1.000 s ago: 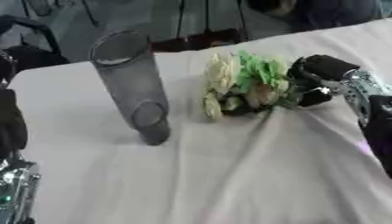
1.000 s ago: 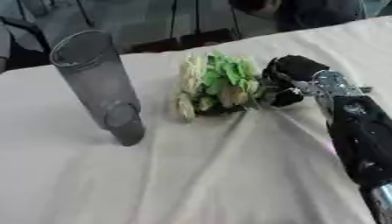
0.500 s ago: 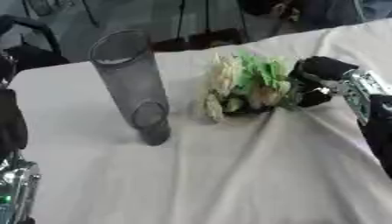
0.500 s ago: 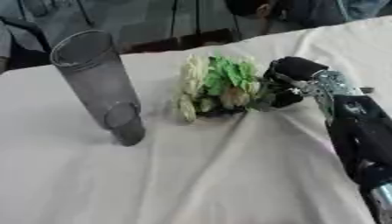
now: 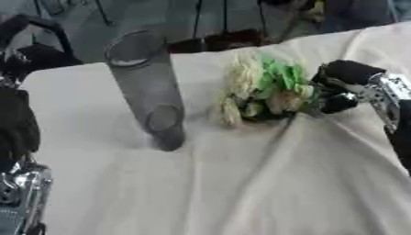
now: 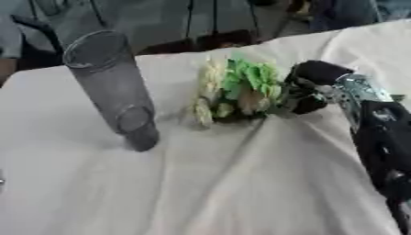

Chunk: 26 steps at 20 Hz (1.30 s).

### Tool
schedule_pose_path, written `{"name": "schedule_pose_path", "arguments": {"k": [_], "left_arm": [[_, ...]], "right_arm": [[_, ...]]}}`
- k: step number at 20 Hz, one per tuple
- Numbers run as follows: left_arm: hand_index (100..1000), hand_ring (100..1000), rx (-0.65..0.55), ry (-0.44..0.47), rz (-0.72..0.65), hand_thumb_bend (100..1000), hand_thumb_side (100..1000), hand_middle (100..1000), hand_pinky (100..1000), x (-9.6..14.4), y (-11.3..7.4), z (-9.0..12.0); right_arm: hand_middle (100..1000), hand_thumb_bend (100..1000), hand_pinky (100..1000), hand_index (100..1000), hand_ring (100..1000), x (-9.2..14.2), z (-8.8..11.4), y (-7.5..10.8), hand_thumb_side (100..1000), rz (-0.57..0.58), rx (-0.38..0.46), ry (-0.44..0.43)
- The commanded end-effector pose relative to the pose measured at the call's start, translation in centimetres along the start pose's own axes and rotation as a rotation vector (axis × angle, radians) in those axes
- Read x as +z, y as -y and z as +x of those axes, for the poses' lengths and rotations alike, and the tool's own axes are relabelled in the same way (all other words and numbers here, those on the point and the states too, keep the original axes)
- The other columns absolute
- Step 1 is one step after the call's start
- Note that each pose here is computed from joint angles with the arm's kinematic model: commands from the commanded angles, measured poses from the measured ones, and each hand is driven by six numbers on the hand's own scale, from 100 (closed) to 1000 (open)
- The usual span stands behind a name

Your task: Arrange flowers into the vase.

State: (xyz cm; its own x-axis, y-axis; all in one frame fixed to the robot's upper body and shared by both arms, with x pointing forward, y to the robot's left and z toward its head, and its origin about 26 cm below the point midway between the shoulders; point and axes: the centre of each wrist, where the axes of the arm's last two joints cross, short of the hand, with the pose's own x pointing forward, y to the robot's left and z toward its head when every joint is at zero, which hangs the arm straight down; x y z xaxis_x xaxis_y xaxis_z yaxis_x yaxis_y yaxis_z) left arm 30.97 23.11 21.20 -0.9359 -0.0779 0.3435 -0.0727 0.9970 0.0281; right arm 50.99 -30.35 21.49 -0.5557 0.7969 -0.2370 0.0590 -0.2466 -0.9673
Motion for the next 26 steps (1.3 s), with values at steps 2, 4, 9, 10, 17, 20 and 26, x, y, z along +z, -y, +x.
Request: {"name": "schedule_pose_path", "arguments": {"k": [2,4,9,10,17,20,26], "left_arm": [[1000,829,-0.005,0.019,0.002,100,1000,934,652,-0.5,-0.2,0.4],[1000,827,-0.005,0.018,0.002,100,1000,934,651,-0.5,-0.2,0.4],[1000,827,-0.005,0.017,0.002,100,1000,934,651,-0.4,-0.2,0.4],[1000,827,-0.004,0.017,0.002,100,1000,934,651,-0.4,-0.2,0.4],[1000,828,-0.003,0.019,0.004,100,1000,934,652,-0.5,-0.1,0.4],[1000,828,-0.002,0.02,0.005,100,1000,934,653,-0.5,-0.1,0.4],[1000,828,-0.001,0.021,0.005,100,1000,934,653,-0.5,-0.1,0.4]], "right_arm": [[100,326,121,100,100,-0.4,0.0,1.8,529,-0.041,0.034,0.013],[100,426,100,100,100,-0.5,0.1,1.9,498,-0.055,0.033,0.017],[100,554,100,100,100,-0.9,0.5,2.2,442,-0.089,0.04,0.024],[100,623,100,100,100,-0.9,0.6,2.3,435,-0.098,0.041,0.027],[100,577,100,100,100,-1.1,0.8,3.2,441,-0.169,0.036,0.04],[100,579,100,100,100,-1.0,0.8,3.7,464,-0.204,0.017,0.042],[100,659,100,100,100,-0.8,0.9,5.1,473,-0.283,-0.04,0.036]]}}
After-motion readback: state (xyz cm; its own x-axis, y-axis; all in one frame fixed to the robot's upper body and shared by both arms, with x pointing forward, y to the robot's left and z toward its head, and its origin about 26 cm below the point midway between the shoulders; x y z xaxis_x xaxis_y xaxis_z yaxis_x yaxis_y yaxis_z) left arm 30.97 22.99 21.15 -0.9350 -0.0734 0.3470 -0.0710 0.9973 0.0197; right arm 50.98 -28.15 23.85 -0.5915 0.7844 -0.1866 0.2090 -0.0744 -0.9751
